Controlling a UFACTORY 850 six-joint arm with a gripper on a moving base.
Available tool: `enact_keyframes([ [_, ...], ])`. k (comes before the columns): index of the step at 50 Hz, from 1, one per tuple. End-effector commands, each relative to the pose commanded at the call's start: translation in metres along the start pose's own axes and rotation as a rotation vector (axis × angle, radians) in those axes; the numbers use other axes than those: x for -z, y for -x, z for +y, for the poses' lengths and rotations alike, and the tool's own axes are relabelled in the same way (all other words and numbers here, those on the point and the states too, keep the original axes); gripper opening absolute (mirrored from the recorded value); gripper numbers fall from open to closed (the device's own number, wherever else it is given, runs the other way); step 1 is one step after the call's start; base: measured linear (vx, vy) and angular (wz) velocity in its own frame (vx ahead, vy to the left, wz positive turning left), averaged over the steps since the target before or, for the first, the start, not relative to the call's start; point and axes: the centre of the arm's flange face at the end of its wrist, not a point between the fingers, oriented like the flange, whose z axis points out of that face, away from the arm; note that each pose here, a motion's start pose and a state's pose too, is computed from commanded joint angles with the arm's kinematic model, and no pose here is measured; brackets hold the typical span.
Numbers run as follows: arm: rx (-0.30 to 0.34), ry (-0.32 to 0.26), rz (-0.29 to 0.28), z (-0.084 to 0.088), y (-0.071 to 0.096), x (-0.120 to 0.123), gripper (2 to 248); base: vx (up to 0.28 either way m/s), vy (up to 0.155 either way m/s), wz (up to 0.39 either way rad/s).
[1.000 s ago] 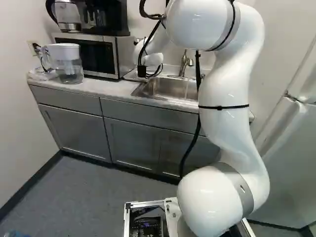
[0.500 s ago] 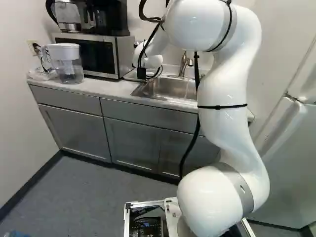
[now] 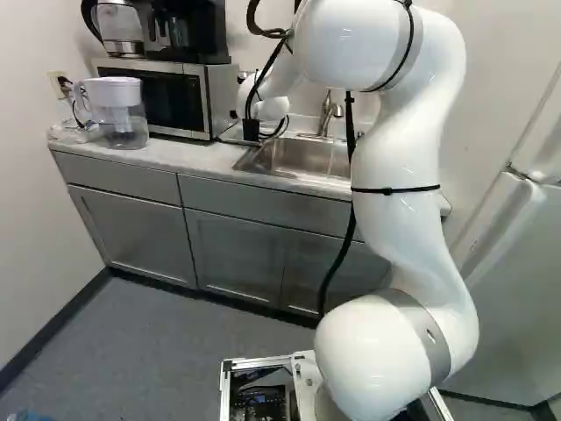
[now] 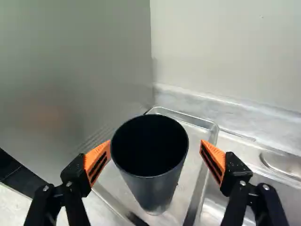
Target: Rinse the cup and place it in the tray
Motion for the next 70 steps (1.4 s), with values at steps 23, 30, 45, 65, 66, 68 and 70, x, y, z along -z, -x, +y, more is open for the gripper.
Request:
enact_keyframes([
  [23,-0.001,-0.001,0.042,0.000,-0.025,0.010,247,0.000,0.000,0.000],
  [30,-0.002,-0.001,0.055,0.000,-0.032,0.013,247,0.000,0.000,0.000],
  [45,-0.003,-0.002,0.084,0.000,-0.049,0.019,247,0.000,0.000,0.000],
  [65,-0.004,-0.002,0.122,-0.001,-0.070,0.027,247,0.000,0.000,0.000],
  [66,-0.004,-0.002,0.124,0.000,-0.071,0.028,247,0.000,0.000,0.000],
  [68,-0.004,-0.002,0.127,0.000,-0.073,0.029,247,0.000,0.000,0.000],
  [70,-0.004,0.000,0.131,0.001,-0.075,0.030,247,0.000,0.000,0.000],
])
